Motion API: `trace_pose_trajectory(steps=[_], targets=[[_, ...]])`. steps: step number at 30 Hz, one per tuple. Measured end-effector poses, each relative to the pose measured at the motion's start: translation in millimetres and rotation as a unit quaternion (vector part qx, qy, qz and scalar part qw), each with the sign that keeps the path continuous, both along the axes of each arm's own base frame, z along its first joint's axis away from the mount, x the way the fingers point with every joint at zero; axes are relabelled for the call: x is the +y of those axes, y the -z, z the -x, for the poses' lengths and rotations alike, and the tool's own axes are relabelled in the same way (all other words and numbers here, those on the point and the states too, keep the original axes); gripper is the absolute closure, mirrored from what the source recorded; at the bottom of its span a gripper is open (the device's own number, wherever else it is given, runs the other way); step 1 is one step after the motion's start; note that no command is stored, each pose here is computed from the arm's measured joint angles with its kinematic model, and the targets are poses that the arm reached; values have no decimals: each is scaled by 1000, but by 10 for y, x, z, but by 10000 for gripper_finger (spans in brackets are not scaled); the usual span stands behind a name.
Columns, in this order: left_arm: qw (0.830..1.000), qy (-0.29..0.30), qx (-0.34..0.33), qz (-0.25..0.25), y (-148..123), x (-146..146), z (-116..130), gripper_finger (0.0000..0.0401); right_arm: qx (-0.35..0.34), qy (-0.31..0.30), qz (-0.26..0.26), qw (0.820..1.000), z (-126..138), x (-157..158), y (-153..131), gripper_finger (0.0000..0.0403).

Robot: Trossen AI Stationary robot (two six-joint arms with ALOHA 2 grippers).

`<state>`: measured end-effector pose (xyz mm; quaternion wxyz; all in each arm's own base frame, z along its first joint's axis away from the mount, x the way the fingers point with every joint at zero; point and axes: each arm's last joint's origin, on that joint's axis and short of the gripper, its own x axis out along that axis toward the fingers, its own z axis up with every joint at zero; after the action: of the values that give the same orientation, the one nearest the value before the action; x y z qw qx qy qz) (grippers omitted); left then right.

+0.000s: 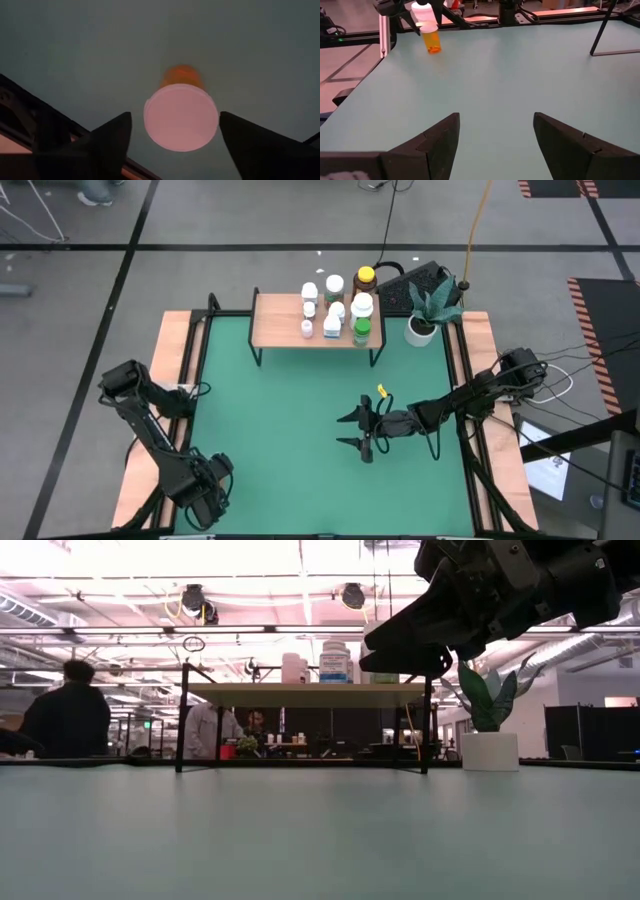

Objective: Pick and place medicine bottles onto shelf by color
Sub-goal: Put the orange pill bottle on the shelf

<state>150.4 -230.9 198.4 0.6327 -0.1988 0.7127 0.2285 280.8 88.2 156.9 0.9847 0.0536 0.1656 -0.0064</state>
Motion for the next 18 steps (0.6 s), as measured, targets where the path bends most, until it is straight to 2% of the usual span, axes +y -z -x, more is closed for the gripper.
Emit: trace_pose_trajectory(steps=[5,9,13,18], targets=[[1000,-6,1,-3,0,5,2,163,0,0,0,1000,0,0,0,156],[1000,-11,7,-11,-3,37,-10,194,0,0,0,1000,0,0,0,156],[999,-36,18,-26,-7,121,-74,198,0,1,0,1000,0,0,0,156],[998,-60,20,-22,-92,234,-255,178,-2,1,-2,1000,-2,0,-4,156]])
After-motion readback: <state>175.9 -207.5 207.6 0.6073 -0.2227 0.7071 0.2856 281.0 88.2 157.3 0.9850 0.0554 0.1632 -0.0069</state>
